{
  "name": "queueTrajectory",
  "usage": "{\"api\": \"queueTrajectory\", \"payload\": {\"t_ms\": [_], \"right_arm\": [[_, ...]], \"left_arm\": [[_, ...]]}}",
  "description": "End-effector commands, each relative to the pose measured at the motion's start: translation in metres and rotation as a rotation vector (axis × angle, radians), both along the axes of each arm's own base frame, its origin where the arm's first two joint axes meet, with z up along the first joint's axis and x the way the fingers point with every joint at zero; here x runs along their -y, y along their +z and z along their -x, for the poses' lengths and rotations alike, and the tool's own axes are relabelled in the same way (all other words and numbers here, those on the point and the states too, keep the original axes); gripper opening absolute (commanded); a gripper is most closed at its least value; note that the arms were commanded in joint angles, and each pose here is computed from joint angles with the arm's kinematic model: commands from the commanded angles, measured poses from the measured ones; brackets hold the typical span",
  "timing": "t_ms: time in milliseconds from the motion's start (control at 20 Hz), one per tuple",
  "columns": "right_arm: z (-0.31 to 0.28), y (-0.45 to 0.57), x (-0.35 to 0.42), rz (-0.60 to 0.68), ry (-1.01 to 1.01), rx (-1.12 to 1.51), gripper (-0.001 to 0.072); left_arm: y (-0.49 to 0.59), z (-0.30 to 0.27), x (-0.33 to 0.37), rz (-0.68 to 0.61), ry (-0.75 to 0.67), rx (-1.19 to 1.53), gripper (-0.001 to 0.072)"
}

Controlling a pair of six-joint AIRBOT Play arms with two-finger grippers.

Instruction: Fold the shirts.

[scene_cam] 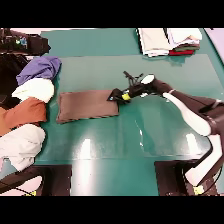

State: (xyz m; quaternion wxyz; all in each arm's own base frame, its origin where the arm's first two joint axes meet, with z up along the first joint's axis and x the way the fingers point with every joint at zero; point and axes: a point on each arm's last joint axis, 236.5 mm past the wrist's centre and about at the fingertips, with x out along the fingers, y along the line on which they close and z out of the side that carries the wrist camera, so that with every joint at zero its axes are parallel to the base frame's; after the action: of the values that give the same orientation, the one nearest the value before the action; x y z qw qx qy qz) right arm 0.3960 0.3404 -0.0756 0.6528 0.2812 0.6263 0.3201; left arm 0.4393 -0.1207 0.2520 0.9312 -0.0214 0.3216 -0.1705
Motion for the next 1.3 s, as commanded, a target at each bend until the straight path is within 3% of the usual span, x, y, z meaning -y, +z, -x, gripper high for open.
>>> {"api": "queueTrajectory", "payload": {"t_ms": [0,50,100,150,400,650,850,1000,1250], "right_arm": [[-0.009,0.0,-0.06,-0.072,0.048,0.037,0.0346],[-0.014,0.006,-0.073,-0.086,0.076,0.077,0.0225],[-0.019,0.015,-0.08,-0.093,0.094,0.119,0.0056],[-0.027,0.024,-0.081,-0.087,0.103,0.166,0.0014],[-0.089,0.088,0.017,0.108,0.066,0.394,0.0014],[-0.115,0.15,0.239,0.413,-0.222,0.474,0.0013],[-0.065,0.172,0.429,0.598,-0.558,0.421,0.0013],[0.002,0.175,0.54,0.667,-0.84,0.339,0.0013],[0.115,0.134,0.623,0.706,-1.137,0.138,0.0013]], "left_arm": [[0.001,0.005,0.014,0.054,-0.033,-0.017,0.0024],[0.003,0.006,0.018,0.073,-0.041,-0.019,0.0023],[0.003,0.006,0.02,0.084,-0.046,-0.021,0.0023],[0.004,0.008,0.023,0.088,-0.053,-0.023,0.0023],[0.002,0.025,0.07,0.063,-0.163,-0.019,0.0023],[0.003,0.044,0.107,0.063,-0.253,-0.02,0.0023],[0.004,0.044,0.108,0.074,-0.249,-0.018,0.0023],[0.008,0.041,0.109,0.09,-0.239,-0.008,0.0023],[0.014,0.037,0.109,0.113,-0.223,0.014,0.0023]]}}
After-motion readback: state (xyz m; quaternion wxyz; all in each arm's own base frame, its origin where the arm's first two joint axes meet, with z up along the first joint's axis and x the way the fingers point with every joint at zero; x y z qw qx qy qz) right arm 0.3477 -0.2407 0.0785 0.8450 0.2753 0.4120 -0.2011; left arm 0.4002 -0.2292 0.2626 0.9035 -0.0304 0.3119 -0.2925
